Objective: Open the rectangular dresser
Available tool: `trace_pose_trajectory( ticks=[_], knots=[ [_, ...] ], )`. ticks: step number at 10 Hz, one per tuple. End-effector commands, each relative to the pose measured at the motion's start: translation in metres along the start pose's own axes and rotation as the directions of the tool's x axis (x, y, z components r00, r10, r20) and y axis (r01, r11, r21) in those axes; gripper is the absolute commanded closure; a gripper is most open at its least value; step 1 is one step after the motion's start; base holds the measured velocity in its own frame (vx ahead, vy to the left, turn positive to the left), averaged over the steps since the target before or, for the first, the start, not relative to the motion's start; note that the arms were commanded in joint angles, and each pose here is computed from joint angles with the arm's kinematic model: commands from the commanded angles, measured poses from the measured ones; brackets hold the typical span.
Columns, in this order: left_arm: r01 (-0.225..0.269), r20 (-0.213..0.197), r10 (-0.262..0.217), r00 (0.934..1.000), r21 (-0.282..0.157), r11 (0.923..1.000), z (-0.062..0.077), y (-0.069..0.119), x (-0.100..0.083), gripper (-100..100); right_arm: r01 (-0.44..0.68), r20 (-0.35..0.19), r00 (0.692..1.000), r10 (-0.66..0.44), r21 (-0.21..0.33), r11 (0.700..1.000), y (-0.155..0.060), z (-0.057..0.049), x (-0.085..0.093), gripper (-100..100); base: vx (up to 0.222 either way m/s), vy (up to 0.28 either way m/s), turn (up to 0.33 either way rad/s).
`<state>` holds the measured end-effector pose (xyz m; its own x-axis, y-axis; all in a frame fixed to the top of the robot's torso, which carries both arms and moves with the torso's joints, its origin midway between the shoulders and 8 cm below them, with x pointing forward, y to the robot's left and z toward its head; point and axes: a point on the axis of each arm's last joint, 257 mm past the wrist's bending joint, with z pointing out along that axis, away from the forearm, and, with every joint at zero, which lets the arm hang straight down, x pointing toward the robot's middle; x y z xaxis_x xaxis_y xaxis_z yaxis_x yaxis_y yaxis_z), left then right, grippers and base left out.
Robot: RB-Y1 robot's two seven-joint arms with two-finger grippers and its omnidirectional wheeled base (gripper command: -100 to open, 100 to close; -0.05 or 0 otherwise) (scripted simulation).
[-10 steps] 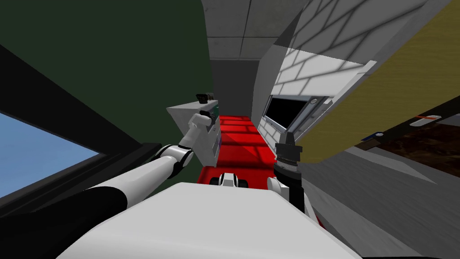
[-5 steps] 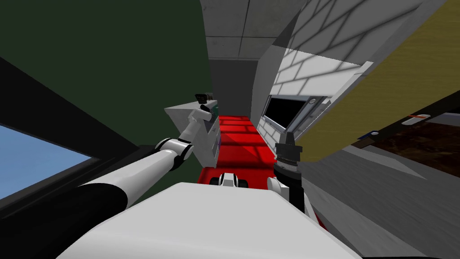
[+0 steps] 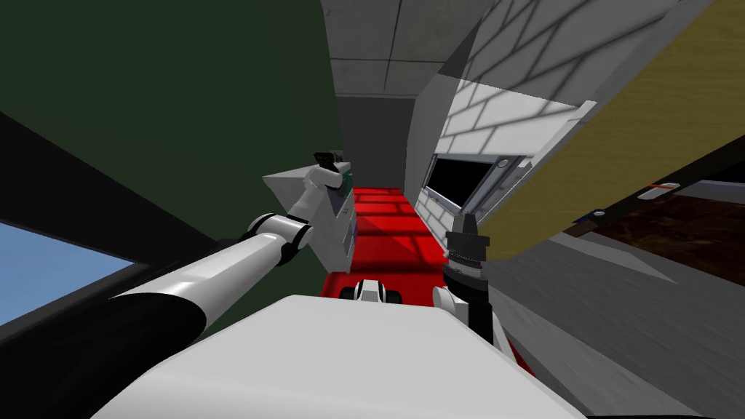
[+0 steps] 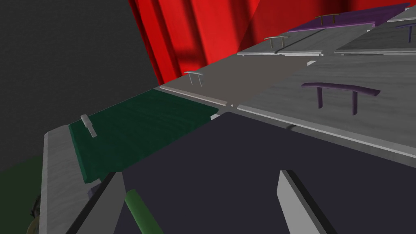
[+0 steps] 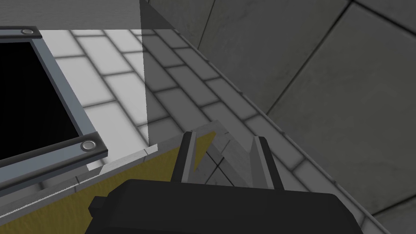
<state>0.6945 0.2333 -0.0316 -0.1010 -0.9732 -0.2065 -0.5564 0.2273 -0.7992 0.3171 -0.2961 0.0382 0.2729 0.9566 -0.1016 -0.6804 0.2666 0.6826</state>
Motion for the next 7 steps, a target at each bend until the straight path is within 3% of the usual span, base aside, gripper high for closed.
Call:
trace_pose_trajectory(
  ticks=[1, 5, 7],
  knots=[
    [0.007, 0.016, -0.006, 0.9998, -0.046, 0.9989, -0.007, -0.004, -0.01, -100, 0.0, 0.0, 1.0, 0.0, 0.0, 1.0, 0.0, 0.0, 0.0, 0, 0.016, 0.015, -0.02],
    [0.026, 0.044, -0.021, 0.9988, -0.115, 0.993, -0.023, -0.011, -0.028, -100, 0.0, 0.0, 1.0, 0.0, 0.0, 1.0, 0.0, 0.0, 0.0, 0, 0.014, 0.019, -0.035],
    [0.016, 0.04, -0.012, 0.9991, -0.114, 0.9933, -0.011, -0.002, -0.022, -100, 0.0, 0.0, 1.0, 0.0, 0.0, 1.0, 0.0, 0.0, 0.0, 0, 0.037, -0.01, -0.031]
  ],
)
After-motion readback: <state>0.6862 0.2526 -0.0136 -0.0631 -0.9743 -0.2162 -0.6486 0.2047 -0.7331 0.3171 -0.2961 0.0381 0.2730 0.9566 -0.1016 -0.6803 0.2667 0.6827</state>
